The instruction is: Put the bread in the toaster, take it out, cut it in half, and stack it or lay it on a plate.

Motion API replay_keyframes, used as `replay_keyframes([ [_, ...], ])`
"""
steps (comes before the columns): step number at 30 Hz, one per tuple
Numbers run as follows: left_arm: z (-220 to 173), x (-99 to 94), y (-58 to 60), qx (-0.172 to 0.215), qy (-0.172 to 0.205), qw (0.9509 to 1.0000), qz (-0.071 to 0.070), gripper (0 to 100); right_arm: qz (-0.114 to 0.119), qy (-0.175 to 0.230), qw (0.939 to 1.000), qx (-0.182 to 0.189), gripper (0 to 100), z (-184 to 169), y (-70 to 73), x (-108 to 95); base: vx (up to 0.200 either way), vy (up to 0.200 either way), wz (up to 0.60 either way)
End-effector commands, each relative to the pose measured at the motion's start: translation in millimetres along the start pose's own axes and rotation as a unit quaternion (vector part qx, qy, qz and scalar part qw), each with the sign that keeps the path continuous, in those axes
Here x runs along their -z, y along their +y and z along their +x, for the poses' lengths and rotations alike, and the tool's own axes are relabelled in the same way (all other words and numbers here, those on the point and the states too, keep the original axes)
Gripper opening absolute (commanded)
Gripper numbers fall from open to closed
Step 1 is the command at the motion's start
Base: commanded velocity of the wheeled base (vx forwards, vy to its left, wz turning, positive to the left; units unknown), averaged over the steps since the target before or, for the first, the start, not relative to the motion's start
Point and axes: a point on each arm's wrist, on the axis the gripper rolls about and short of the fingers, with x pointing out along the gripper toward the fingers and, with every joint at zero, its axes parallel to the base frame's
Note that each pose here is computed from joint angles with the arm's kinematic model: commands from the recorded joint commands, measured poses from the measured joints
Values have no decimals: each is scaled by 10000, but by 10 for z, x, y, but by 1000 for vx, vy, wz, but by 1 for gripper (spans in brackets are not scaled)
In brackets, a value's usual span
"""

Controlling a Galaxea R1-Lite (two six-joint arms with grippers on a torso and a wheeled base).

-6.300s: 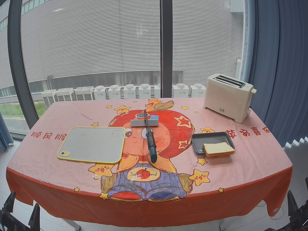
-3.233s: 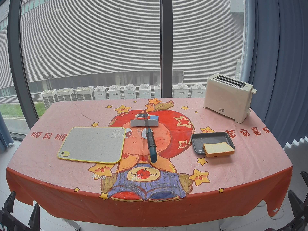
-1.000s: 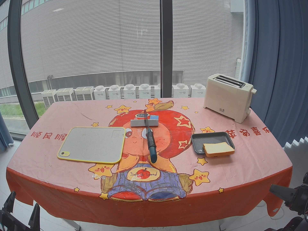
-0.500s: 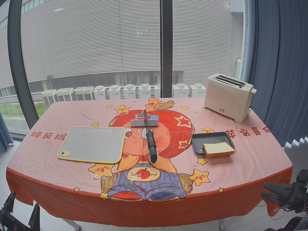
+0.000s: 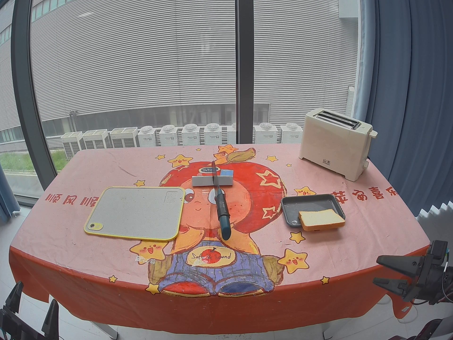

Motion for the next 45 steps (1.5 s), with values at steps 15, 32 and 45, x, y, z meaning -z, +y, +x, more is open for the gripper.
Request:
replay_keyframes([
  [15, 1, 53, 0, -2, 9, 10000, -3, 100, 346, 53, 9993, 97, 100, 407, -28, -175, 0, 0, 0],
  [32, 1, 51, 0, -2, 1, 10000, -3, 100, 845, -57, 9963, 120, 100, 723, -116, -298, 0, 0, 0],
  [45, 1, 53, 0, -2, 9, 10000, -3, 100, 1307, -366, 9906, 186, 100, 845, -165, -499, 0, 0, 0],
])
